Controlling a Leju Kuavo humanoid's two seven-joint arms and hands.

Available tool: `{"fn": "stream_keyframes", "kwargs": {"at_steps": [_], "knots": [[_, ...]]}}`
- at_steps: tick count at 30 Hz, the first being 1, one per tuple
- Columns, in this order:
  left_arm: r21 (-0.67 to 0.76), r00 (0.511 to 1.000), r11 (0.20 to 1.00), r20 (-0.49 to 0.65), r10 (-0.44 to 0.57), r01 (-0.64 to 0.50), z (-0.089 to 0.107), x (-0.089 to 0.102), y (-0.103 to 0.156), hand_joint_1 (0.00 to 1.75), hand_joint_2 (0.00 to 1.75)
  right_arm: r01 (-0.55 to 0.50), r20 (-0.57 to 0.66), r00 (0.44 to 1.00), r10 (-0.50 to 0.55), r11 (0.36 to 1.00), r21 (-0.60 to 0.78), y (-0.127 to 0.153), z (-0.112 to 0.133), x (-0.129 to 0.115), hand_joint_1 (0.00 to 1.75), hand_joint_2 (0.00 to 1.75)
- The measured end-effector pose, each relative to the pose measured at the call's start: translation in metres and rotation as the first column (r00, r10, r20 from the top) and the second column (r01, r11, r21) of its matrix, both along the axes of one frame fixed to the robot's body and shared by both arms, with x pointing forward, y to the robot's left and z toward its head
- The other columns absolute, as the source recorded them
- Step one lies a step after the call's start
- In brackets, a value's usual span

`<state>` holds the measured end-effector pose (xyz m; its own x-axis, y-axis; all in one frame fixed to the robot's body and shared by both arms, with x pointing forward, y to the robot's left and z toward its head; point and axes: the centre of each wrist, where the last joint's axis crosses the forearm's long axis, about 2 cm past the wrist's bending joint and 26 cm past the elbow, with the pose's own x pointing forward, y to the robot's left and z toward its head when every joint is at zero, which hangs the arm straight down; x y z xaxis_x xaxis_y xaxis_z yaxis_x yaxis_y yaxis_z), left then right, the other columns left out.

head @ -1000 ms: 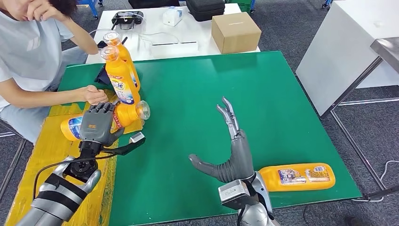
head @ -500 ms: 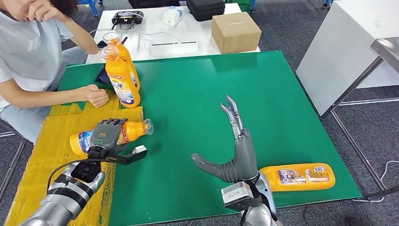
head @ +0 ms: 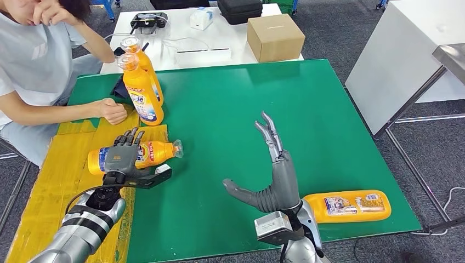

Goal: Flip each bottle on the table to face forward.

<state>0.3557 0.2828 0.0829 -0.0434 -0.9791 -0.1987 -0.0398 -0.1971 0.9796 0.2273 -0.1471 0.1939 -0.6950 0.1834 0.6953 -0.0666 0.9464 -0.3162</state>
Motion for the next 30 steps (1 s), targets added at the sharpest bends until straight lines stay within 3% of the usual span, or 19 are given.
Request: {"fn": "stream_keyframes", "kwargs": {"at_steps": [8, 15, 21, 25, 30], "knots": [[-0.29, 0.963, 0.942, 0.251, -0.094, 0.168, 0.014, -0.027, -0.012, 0.0, 1.75, 0.066, 0.004, 0.998, -0.066, 0.985, -0.159, -0.007, -0.009, -0.006, 0.0, 1.75], [-0.521, 0.932, 0.787, 0.312, -0.186, 0.331, 0.04, -0.062, -0.025, 0.0, 1.75, 0.082, -0.048, 0.993, -0.105, 0.937, -0.339, -0.026, -0.03, -0.018, 0.0, 1.75], [-0.572, 0.902, 0.712, 0.374, -0.217, 0.408, 0.058, -0.079, -0.029, 0.0, 1.75, 0.097, -0.07, 0.988, -0.137, 0.908, -0.408, -0.041, -0.042, -0.024, 0.0, 1.75], [-0.67, 0.875, 0.564, 0.398, -0.275, 0.482, 0.064, -0.091, -0.031, 0.0, 1.75, 0.138, -0.065, 0.978, -0.197, 0.854, -0.502, -0.052, -0.049, -0.029, 0.0, 1.75], [-0.768, 0.852, 0.378, 0.419, -0.315, 0.518, 0.072, -0.11, -0.033, 0.0, 1.75, 0.194, -0.079, 0.949, -0.305, 0.762, -0.618, -0.086, -0.064, -0.037, 0.0, 1.75]]}}
